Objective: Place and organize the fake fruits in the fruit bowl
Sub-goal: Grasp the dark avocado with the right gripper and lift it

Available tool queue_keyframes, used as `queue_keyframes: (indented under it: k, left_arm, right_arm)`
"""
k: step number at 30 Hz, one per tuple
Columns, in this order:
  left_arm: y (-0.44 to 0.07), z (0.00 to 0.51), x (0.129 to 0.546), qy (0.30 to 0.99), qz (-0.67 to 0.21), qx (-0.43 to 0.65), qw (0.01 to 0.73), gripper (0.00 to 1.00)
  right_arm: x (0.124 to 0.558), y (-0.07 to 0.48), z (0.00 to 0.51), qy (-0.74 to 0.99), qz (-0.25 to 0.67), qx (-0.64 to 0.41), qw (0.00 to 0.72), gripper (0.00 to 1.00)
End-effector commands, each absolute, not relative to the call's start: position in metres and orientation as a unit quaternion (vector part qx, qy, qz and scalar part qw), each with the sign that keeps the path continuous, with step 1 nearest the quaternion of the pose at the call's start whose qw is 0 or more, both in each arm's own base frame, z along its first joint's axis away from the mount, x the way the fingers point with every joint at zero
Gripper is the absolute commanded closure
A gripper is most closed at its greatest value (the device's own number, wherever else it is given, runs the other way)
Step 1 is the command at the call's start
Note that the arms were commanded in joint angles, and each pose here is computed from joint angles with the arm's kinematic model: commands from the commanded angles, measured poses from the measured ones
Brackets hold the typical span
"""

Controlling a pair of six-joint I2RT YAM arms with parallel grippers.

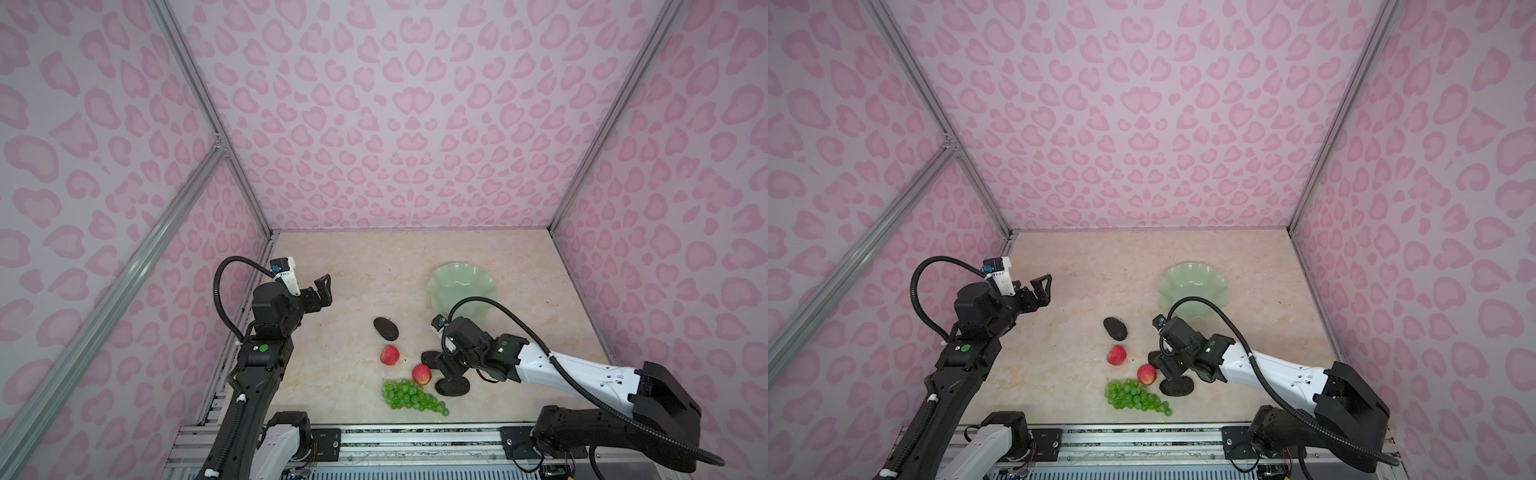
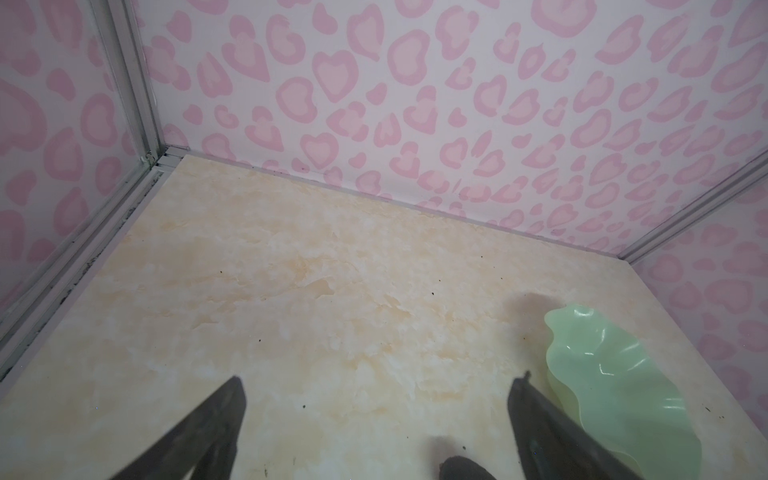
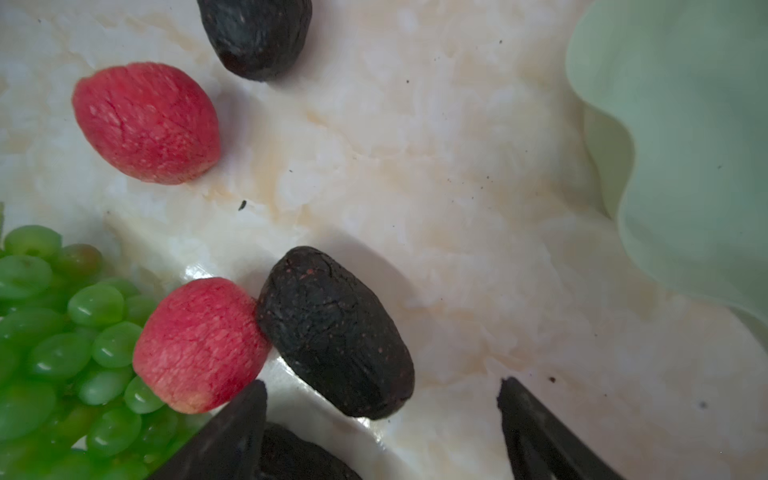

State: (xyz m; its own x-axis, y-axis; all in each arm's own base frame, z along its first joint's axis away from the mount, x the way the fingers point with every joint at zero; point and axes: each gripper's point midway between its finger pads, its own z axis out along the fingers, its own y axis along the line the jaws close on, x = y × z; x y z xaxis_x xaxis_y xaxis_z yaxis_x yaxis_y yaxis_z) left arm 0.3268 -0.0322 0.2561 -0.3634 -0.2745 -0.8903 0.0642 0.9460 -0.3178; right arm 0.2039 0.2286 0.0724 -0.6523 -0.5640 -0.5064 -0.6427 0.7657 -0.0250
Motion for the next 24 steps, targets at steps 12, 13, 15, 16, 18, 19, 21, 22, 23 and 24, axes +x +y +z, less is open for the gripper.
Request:
queue_keyframes:
  k: [12,13,15,16,18,19,21,22,23,24]
  left_arm:
    - [-0.036,0.254,0.327,0.818,-0.162,-0.063,0.548,0.01]
    - [-0.037,0.253,0.327,0.819,-0.163,-0.062,0.546,0.01]
    - [-0.037,0.254,0.327,0.820,-0.163,-0.062,0.546,0.01]
    - [-0.037,0.254,0.326,0.820,-0.162,-0.063,0.545,0.01]
    - [-0.036,0.254,0.325,0.819,-0.162,-0.064,0.546,0.01]
    - [-0.036,0.254,0.325,0.819,-0.162,-0.063,0.546,0.01]
    - [-0.036,0.255,0.324,0.819,-0.162,-0.065,0.547,0.01]
    - [-0.036,0.255,0.323,0.818,-0.162,-0.064,0.547,0.01]
    - [-0.036,0.254,0.324,0.819,-0.162,-0.065,0.546,0.01]
    - [-0.036,0.253,0.323,0.819,-0.161,-0.067,0.546,0.00]
  right_arm:
    - [0.210,0.237,0.040,0.918,0.035,-0.332,0.212,0.21]
    - [0.211,0.237,0.039,0.919,0.032,-0.332,0.211,0.22]
    - [0.214,0.238,0.037,0.919,0.026,-0.333,0.212,0.27]
    - [0.215,0.239,0.037,0.918,0.025,-0.333,0.212,0.30]
    - [0.217,0.241,0.036,0.918,0.021,-0.335,0.212,0.35]
    - [0.218,0.240,0.035,0.918,0.019,-0.334,0.212,0.38]
    - [0.220,0.240,0.034,0.918,0.011,-0.333,0.214,0.45]
    - [0.222,0.239,0.035,0.919,0.007,-0.330,0.217,0.49]
    - [0.224,0.239,0.038,0.918,0.006,-0.329,0.220,0.51]
    - [0.226,0.241,0.043,0.918,0.008,-0.325,0.227,0.54]
